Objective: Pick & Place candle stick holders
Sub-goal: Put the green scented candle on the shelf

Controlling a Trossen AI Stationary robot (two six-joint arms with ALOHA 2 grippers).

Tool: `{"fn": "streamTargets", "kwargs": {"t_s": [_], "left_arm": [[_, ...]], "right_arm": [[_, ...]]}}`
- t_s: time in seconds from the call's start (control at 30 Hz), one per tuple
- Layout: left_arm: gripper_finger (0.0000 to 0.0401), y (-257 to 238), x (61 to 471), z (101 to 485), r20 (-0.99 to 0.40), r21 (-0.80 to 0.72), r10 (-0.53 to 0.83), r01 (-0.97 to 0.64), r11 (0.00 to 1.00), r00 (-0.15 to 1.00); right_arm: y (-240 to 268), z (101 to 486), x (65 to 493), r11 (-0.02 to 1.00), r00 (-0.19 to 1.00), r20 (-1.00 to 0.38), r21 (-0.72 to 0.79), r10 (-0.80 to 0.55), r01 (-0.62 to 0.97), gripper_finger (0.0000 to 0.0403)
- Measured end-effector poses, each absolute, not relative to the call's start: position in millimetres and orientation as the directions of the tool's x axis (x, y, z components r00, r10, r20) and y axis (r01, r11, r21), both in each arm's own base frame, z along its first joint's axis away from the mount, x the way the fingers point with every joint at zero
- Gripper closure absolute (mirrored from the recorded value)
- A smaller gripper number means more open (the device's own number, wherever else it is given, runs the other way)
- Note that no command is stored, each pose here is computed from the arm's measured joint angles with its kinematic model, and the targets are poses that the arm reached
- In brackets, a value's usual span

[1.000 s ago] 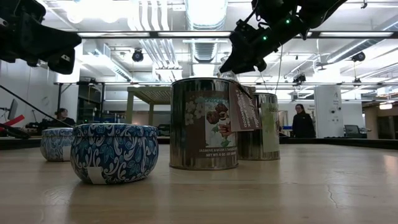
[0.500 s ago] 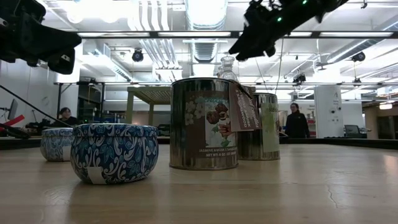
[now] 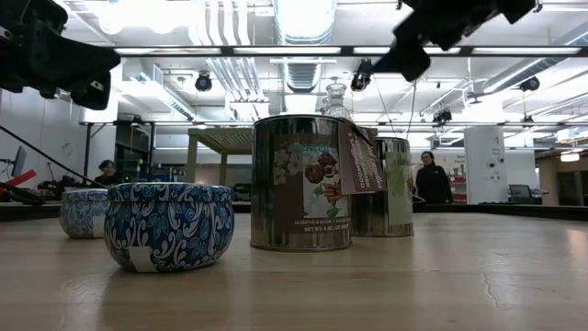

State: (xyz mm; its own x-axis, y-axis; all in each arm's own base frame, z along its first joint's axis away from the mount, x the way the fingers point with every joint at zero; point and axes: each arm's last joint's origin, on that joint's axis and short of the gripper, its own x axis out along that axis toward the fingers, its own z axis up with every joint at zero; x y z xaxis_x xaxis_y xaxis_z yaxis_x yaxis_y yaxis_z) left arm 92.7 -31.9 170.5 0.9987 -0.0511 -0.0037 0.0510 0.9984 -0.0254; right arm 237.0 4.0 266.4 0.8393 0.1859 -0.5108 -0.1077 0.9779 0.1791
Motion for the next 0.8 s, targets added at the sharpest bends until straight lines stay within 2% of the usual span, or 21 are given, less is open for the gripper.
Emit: {"fn": "streamTargets", "kwargs": {"t_s": [0.17, 0.43, 0.8], "left_arm": [[0.0371, -32, 93, 171, -0.004, -0.025, -0.051, 0.051, 0.998, 0.999], [0.0371, -32, 93, 171, -0.003, -0.026, -0.051, 0.051, 0.998, 0.999], [0.0371, -32, 93, 171, -0.003, -0.026, -0.051, 0.051, 0.998, 0.999]], "right_arm": [[11, 243, 238, 0.98, 0.787, -0.598, 0.197, 0.15, -0.037, 0.0008], [12, 203, 245, 0.981, 0.707, -0.691, 0.191, 0.149, -0.019, 0.0013], [20, 168, 255, 0.983, 0.683, -0.708, 0.165, 0.179, -0.086, 0.0013]]}}
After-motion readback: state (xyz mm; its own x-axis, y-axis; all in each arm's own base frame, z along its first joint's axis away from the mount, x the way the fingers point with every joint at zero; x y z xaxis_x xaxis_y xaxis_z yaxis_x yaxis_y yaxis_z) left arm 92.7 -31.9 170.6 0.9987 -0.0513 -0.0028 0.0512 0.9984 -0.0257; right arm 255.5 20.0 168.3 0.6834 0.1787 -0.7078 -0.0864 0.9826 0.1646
